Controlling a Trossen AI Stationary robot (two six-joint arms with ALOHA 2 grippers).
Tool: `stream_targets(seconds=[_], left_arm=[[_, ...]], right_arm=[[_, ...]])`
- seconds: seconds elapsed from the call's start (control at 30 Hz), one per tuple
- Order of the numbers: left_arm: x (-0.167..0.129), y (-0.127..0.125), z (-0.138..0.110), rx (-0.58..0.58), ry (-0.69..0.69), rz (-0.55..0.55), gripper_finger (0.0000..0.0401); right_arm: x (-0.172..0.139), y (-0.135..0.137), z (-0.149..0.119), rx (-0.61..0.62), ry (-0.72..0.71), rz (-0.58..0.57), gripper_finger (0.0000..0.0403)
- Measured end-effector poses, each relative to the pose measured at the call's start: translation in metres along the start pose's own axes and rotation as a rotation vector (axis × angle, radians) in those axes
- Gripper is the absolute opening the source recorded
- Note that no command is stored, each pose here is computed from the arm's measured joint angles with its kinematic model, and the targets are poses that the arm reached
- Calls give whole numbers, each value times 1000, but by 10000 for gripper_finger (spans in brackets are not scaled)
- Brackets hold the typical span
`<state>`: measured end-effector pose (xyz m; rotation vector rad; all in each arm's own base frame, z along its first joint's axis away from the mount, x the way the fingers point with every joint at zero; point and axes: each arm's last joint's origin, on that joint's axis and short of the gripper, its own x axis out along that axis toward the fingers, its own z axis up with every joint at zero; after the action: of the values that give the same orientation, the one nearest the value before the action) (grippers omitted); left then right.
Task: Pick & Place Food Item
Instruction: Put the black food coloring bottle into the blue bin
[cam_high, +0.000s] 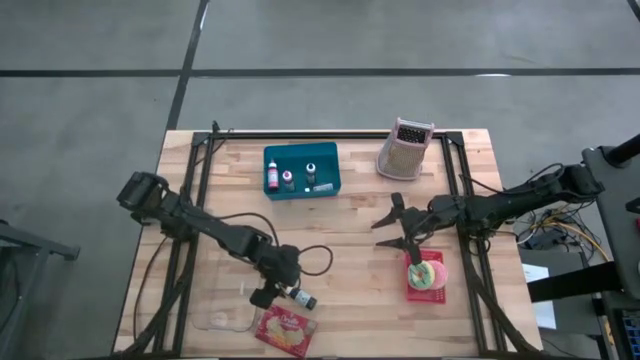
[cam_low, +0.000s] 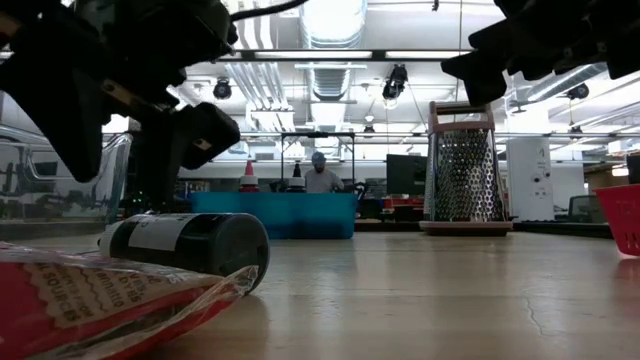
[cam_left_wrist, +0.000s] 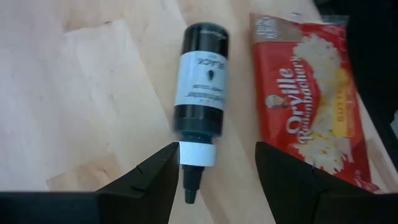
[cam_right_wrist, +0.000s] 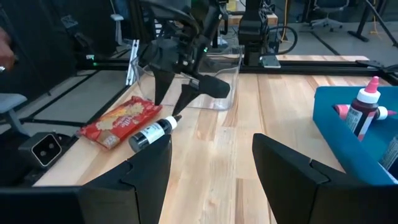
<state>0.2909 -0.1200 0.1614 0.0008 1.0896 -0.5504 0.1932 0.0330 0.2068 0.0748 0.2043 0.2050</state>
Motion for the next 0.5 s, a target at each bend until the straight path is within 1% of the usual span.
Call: stream_targets(seconds=[0.2,0.33,0.5], left_arm=[[9,3,-2,-18,28,3,216],[12,3,-4,-25,42,-15,216],[12,4,-4,-33,42,1,216]], right_arm=[[0,0,0,0,0,-2,219],[0,0,0,0,0,-3,219],[0,0,0,0,-1,-2,219]])
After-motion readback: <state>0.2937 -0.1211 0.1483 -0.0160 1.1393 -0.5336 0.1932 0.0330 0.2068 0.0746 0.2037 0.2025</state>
